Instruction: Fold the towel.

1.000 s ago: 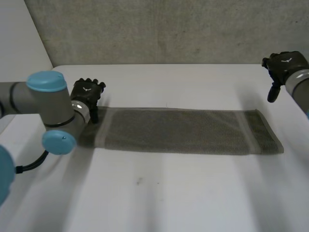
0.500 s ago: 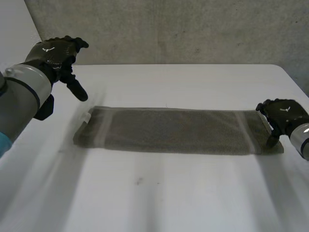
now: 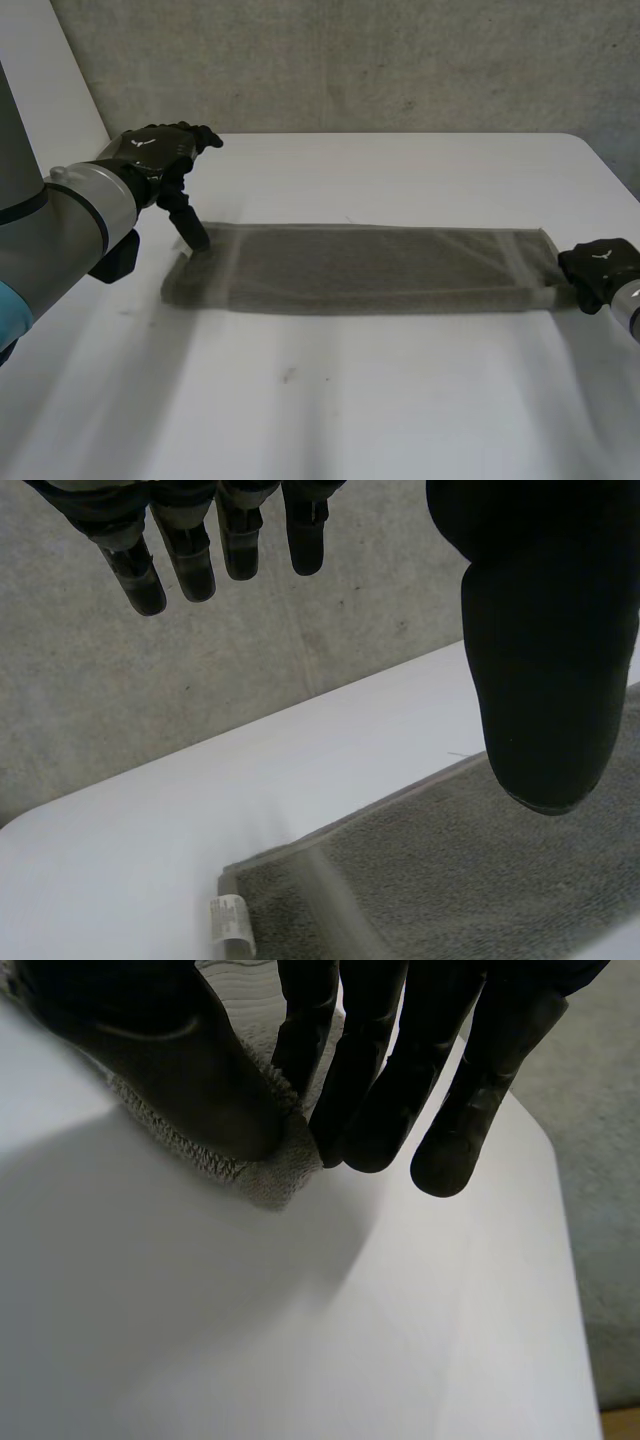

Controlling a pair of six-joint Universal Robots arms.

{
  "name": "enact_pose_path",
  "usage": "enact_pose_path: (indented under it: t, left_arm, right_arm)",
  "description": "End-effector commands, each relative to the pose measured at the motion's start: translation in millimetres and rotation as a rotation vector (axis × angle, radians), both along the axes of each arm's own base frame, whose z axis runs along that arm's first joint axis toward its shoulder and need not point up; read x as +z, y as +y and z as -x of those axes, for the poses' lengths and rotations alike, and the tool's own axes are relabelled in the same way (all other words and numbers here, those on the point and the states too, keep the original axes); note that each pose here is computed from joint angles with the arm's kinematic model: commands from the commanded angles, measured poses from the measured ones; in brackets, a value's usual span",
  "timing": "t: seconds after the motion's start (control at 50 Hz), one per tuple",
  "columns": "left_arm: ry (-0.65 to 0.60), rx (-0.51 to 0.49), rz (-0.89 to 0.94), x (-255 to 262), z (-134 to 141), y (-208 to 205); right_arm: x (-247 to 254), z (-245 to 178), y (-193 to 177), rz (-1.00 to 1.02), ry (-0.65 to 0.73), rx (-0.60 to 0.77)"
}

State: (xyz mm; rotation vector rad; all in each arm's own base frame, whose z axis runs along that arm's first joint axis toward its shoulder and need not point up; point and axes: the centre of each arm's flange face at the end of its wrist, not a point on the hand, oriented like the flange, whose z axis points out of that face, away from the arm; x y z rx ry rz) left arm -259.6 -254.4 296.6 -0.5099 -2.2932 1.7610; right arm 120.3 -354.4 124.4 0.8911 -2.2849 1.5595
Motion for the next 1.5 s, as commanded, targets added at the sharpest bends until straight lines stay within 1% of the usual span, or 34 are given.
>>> enact_pose_path:
  t: [0.02,0.12,0.16,0.18,0.2,0.26,0.34,0.36,0.38,0.4,0.42,0.44,0.48,0.5,0.54,0.56,0.58,0.6,0.64,0.66,0.7,0.72,0.74,0.76,0.8,0.82,0.86,0.96,1.12,1.22,1.3,1.34,1.4,1.5]
  left_arm:
    - [-0.001,-0.011,-0.002,-0.9,2.6,3.3]
    - [0.001,-0.011,0.002,0.7,2.3,3.9]
    - [0.001,-0.010,0.007,2.1,1.8,3.7]
    - [0.001,-0.010,0.007,2.2,1.8,3.7]
    - [0.002,-0.008,0.010,3.2,1.3,3.7]
    - [0.005,-0.003,0.017,5.5,-0.6,1.9]
    - [0.008,0.001,0.024,7.8,-1.2,0.8]
    - [0.009,0.001,0.025,8.6,-1.3,1.0]
    - [0.010,0.002,0.030,9.7,-1.5,0.9]
    - [0.010,0.002,0.030,9.7,-1.5,0.9]
    - [0.011,0.000,0.032,10.7,-1.3,1.8]
    - [0.013,0.000,0.035,11.7,-1.5,2.2]
    - [0.013,0.000,0.037,12.3,-1.6,2.4]
    - [0.015,0.002,0.037,12.7,-1.9,1.9]
    - [0.015,0.001,0.036,12.3,-1.6,2.4]
    - [0.015,0.001,0.036,12.3,-1.6,2.4]
    - [0.015,-0.001,0.036,12.3,-1.2,2.8]
    - [0.015,-0.002,0.036,12.3,-0.8,3.2]
    - [0.014,-0.002,0.035,11.8,-0.9,3.3]
    - [0.014,-0.002,0.035,11.8,-0.9,3.3]
    - [0.014,-0.002,0.033,11.4,-0.9,3.4]
    - [0.014,-0.002,0.033,11.4,-0.9,3.4]
    - [0.014,-0.001,0.033,11.4,-1.3,3.0]
    - [0.015,0.001,0.033,11.4,-1.7,2.6]
    - [0.015,0.003,0.033,11.4,-2.1,2.2]
    - [0.015,0.003,0.034,11.5,-2.0,2.1]
    - [0.015,0.003,0.034,11.5,-2.0,2.1]
    - [0.016,0.003,0.035,11.6,-1.9,2.0]
    - [0.021,0.001,0.047,12.8,-1.0,1.2]
    - [0.022,0.000,0.048,12.3,-0.5,1.4]
    - [0.021,-0.002,0.045,11.1,-0.2,2.0]
    - [0.021,-0.002,0.045,11.1,-0.2,2.0]
    - [0.021,-0.002,0.047,11.5,-0.2,1.9]
    - [0.022,-0.003,0.048,11.5,0.4,1.8]
  right_arm:
    - [9.7,25.5,-11.9,0.036,0.007,-0.075]
    - [15.5,54.4,-23.8,0.063,0.052,-0.136]
    - [23.6,82.7,-34.1,0.094,0.108,-0.188]
    - [23.6,82.8,-34.1,0.094,0.108,-0.188]
    - [30.1,98.1,-40.1,0.118,0.140,-0.215]
    - [47.7,111.3,-51.6,0.172,0.189,-0.232]
    - [61.1,113.4,-59.3,0.213,0.204,-0.235]
    - [68.6,105.3,-60.4,0.230,0.202,-0.219]
    - [80.7,82.2,-59.5,0.262,0.200,-0.172]
    - [80.9,82.0,-59.5,0.262,0.200,-0.171]
    - [94.7,48.6,-56.9,0.308,0.193,-0.098]
    - [94.9,48.2,-56.9,0.309,0.193,-0.097]
    - [112.5,-23.1,-44.8,0.382,0.169,0.053]
    - [112.6,-23.4,-44.7,0.382,0.169,0.054]
    - [121.2,-86.4,-20.8,0.427,0.142,0.199]
    - [121.2,-86.7,-20.7,0.427,0.142,0.200]
    - [118.9,-118.8,-3.8,0.435,0.130,0.285]
    - [118.9,-119.1,-3.6,0.435,0.130,0.286]
    - [101.2,-179.1,34.1,0.417,0.095,0.456]
    - [101.1,-179.4,34.4,0.417,0.095,0.457]
    - [80.2,-222.9,72.0,0.387,0.075,0.594]
    - [80.1,-223.0,72.2,0.387,0.075,0.594]
    - [65.9,-238.1,89.1,0.358,0.072,0.650]
    - [65.7,-238.3,89.3,0.358,0.072,0.651]
    - [37.6,-258.6,116.2,0.296,0.078,0.735]
    - [37.5,-258.7,116.3,0.295,0.078,0.736]
    - [19.9,-268.3,133.6,0.258,0.084,0.787]
    - [11.0,-274.8,152.1,0.232,0.083,0.839]
    - [27.3,-276.2,163.6,0.253,0.041,0.918]
    - [21.8,-275.0,170.2,0.235,0.046,0.959]
    - [19.6,-273.4,167.3,0.229,0.052,0.928]
    - [27.1,-270.1,159.2,0.238,0.042,0.865]
    - [32.3,-267.4,154.6,0.236,0.025,0.823]
    - [30.2,-261.1,150.7,0.207,0.005,0.786]
